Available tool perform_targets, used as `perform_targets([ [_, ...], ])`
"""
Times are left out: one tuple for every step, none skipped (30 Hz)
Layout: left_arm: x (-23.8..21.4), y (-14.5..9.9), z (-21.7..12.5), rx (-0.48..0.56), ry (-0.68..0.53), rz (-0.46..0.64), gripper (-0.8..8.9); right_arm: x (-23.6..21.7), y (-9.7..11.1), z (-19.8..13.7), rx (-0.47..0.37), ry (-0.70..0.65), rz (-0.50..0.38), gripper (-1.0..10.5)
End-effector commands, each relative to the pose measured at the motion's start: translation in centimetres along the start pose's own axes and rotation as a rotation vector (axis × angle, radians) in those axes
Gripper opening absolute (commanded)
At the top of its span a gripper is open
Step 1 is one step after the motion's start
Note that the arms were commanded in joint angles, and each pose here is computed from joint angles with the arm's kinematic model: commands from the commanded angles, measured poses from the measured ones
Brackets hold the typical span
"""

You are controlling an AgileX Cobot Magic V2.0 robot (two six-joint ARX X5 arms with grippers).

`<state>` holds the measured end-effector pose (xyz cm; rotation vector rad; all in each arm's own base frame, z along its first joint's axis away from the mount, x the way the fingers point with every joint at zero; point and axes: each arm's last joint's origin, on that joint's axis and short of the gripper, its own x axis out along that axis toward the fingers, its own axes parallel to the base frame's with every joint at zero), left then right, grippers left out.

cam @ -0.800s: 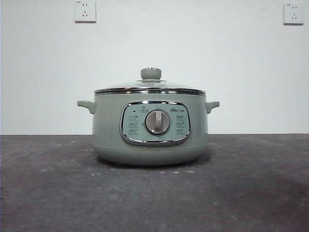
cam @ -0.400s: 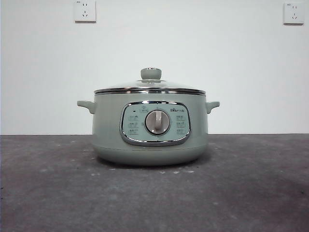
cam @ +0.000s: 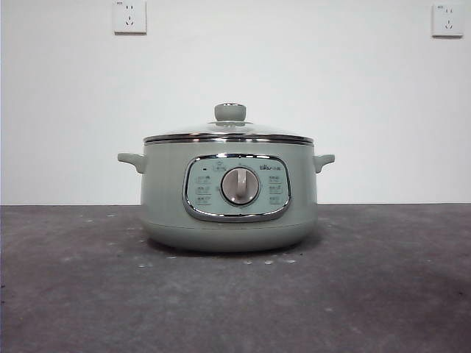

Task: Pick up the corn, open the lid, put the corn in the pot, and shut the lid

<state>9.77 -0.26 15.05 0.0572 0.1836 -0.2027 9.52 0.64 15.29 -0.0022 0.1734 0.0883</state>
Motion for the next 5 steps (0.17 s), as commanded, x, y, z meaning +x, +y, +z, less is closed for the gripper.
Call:
perform_targets([
  [0.09, 0.02, -0.30, -0.008, 0.006, 0.001, -0.03, 0.09, -0.02, -0.24, 0.007, 0.002, -0.002, 0.0],
  [0.09, 0.02, -0.30, -0.008, 0.006, 0.001, -0.03, 0.09, -0.02, -0.24, 0.007, 0.002, -0.002, 0.0],
  [0.09, 0.02, -0.30, -0.008, 0.006, 0.001, -0.03, 0.09, -0.02, -0.24, 0.007, 0.002, -0.002, 0.0],
  [0.09, 0.02, -0.30, -0.008, 0.006, 0.001, -0.03, 0.09, -0.02, -0.24, 0.007, 0.002, -0.002, 0.0],
  [0.09, 0.02, -0.30, -0.008, 0.006, 0.001, -0.03, 0.09, -0.02, -0.24, 0.007, 0.002, -0.002, 0.0],
])
